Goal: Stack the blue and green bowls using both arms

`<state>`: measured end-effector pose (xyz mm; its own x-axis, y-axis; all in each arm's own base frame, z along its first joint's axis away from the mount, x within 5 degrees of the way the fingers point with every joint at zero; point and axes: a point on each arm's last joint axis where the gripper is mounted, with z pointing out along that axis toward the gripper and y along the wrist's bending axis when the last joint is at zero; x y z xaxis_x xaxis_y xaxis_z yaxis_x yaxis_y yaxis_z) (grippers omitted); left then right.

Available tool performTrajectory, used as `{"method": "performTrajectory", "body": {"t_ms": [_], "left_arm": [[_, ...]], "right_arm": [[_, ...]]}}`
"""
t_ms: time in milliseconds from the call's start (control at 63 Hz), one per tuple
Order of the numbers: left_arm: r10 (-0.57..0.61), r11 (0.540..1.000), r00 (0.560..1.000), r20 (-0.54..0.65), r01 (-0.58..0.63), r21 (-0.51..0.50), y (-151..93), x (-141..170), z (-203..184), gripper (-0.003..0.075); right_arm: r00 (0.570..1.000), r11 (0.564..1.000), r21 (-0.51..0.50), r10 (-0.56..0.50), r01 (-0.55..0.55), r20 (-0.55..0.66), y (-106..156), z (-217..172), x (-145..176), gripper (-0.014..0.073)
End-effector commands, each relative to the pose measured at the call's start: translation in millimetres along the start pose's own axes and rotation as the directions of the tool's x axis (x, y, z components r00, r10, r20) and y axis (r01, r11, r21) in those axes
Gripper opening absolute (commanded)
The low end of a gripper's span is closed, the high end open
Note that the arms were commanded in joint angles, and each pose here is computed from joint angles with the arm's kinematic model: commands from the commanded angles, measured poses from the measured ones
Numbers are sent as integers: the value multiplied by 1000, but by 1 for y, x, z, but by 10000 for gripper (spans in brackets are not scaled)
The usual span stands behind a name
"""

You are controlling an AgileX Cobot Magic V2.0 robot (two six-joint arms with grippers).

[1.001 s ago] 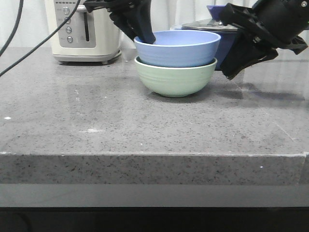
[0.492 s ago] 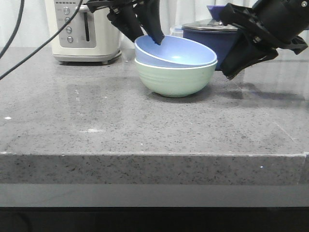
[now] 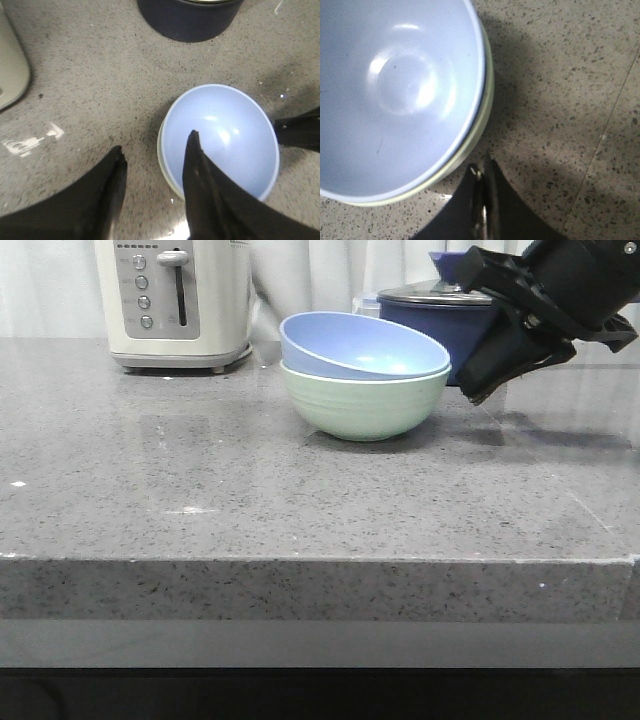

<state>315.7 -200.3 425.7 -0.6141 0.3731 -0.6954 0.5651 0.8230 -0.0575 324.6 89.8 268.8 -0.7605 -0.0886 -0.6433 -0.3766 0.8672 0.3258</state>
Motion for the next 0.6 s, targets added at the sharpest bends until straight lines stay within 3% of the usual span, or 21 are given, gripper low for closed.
{"method": "performTrajectory", "body": {"t_ms": [0, 588], "left_arm": [[1, 1000, 991, 137, -1, -2, -6, 6, -46, 281], [-9, 1000, 979, 204, 14, -24, -8, 141, -119, 281]], "right_arm": [[996, 1000, -2, -6, 6, 95, 7, -15, -15, -63], [996, 1000, -3, -6, 6, 93, 7, -15, -15, -63]]}}
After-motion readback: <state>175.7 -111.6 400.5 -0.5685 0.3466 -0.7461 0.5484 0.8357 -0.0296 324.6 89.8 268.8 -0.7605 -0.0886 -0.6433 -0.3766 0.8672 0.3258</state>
